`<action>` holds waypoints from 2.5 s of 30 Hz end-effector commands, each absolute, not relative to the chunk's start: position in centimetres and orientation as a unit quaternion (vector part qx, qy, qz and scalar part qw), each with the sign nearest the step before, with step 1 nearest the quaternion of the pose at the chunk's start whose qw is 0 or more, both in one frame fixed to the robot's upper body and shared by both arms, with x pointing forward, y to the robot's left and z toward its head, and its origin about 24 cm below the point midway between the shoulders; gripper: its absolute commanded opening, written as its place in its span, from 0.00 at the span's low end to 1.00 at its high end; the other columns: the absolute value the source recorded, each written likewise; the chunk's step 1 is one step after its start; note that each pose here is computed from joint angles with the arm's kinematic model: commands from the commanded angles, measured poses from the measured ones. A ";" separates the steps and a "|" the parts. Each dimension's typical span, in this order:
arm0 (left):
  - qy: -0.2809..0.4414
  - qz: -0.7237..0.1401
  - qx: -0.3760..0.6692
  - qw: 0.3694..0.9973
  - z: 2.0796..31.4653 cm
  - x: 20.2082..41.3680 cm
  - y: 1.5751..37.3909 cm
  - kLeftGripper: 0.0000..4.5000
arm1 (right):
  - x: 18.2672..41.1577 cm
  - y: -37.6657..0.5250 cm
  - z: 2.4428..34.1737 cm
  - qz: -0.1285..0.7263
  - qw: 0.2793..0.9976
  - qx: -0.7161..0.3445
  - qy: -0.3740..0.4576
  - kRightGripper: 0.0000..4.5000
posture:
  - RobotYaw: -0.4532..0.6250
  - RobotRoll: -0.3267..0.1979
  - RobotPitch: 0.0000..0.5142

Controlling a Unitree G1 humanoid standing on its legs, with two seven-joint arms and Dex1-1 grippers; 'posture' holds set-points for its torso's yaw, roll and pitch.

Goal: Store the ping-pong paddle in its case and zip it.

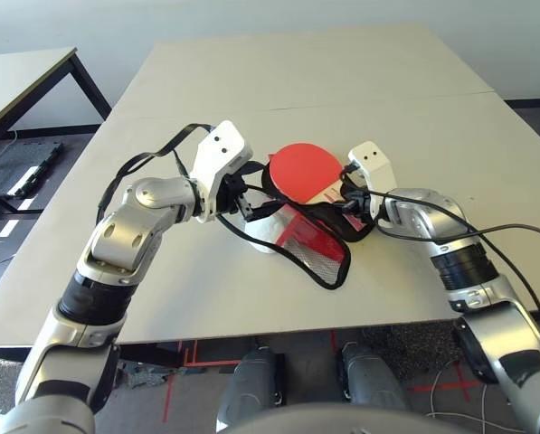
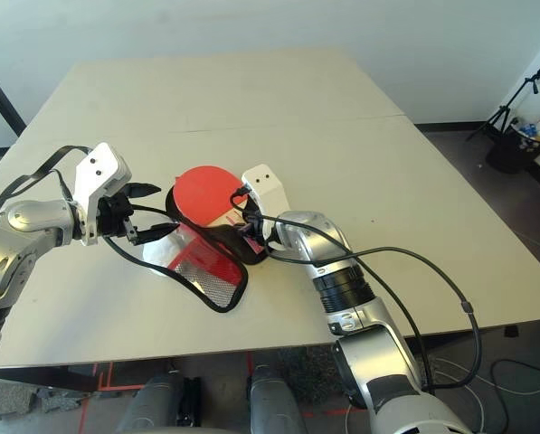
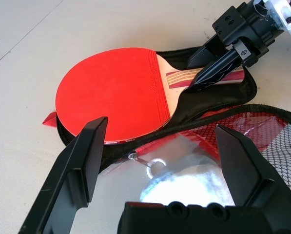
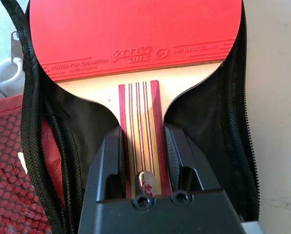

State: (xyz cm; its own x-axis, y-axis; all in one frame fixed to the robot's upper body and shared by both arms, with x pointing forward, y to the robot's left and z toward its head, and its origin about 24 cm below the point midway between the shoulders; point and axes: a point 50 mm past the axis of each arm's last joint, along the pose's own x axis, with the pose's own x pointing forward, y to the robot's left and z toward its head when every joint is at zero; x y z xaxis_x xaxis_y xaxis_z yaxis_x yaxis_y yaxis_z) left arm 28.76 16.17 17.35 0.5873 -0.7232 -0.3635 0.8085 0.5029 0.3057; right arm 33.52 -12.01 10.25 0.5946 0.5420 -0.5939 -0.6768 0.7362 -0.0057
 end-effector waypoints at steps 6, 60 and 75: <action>0.094 -0.444 0.236 0.859 17.7 28.4 16.3 1.00 | 34.1 -12.3 10.4 0.332 0.891 -0.119 0.286 0.48 | 0.47 0.62 0.09; 0.067 -0.528 0.215 0.819 17.0 29.4 7.8 1.00 | 35.8 -25.1 14.6 0.318 0.933 0.075 0.153 0.99 | 0.44 0.62 0.11; 0.094 -0.501 0.248 0.824 18.2 28.9 12.0 1.00 | 34.3 -22.5 11.9 0.390 0.878 0.080 0.266 0.99 | 0.46 0.62 0.12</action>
